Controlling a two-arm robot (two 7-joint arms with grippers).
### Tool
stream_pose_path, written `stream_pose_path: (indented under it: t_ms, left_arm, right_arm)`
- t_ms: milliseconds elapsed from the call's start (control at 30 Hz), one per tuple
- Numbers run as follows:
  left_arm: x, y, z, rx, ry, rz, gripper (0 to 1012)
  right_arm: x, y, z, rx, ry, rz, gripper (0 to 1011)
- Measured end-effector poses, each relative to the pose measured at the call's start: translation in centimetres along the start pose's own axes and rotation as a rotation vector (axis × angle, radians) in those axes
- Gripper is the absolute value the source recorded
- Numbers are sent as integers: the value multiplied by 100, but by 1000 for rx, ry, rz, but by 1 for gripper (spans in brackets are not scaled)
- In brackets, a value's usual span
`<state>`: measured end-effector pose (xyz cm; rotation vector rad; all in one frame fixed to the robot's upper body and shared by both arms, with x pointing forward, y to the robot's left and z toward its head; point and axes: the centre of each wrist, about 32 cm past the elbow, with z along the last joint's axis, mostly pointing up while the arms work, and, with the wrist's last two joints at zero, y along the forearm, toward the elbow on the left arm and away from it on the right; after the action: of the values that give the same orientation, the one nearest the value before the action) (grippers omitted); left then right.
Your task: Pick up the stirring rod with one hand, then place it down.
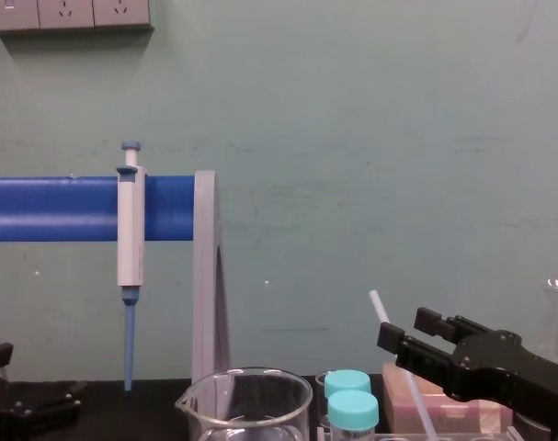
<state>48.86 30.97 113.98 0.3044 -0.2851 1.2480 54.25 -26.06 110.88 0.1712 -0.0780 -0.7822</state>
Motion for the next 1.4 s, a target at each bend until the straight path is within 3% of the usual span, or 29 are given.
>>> stream_pose_path:
  t_ms: [367, 433, 567, 667, 700, 800, 867, 1167, 1400]
  left_arm:
    - [0, 0, 0, 0, 0, 0, 1000]
    - [0, 0, 0, 0, 0, 0, 1000]
    - [0, 0, 0, 0, 0, 0, 1000]
    - [0, 0, 0, 0, 0, 0, 1000]
    - [0, 0, 0, 0, 0, 0, 1000]
    - [0, 0, 0, 0, 0, 0, 1000]
    - [0, 0, 0, 0, 0, 0, 1000]
    - [0, 0, 0, 0, 0, 0, 1000]
    - [0, 0, 0, 0, 0, 0, 1000]
  right_arm:
    - [2, 2, 5, 0, -2, 1, 945]
    - [4, -1, 99, -24, -32, -25, 1003]
    - [-7, -39, 236, -38, -56, -108, 1002]
    - [-45, -138, 384, -44, -79, -258, 1003]
    - [-45, -138, 384, -44, -79, -258, 1003]
    - [-98, -263, 450, -66, -102, -398, 1003]
    - [-123, -330, 434, -97, -103, -449, 1003]
    - [-147, -488, 273, -241, -58, -522, 1003]
    - [-131, -498, 224, -278, -57, -527, 1003]
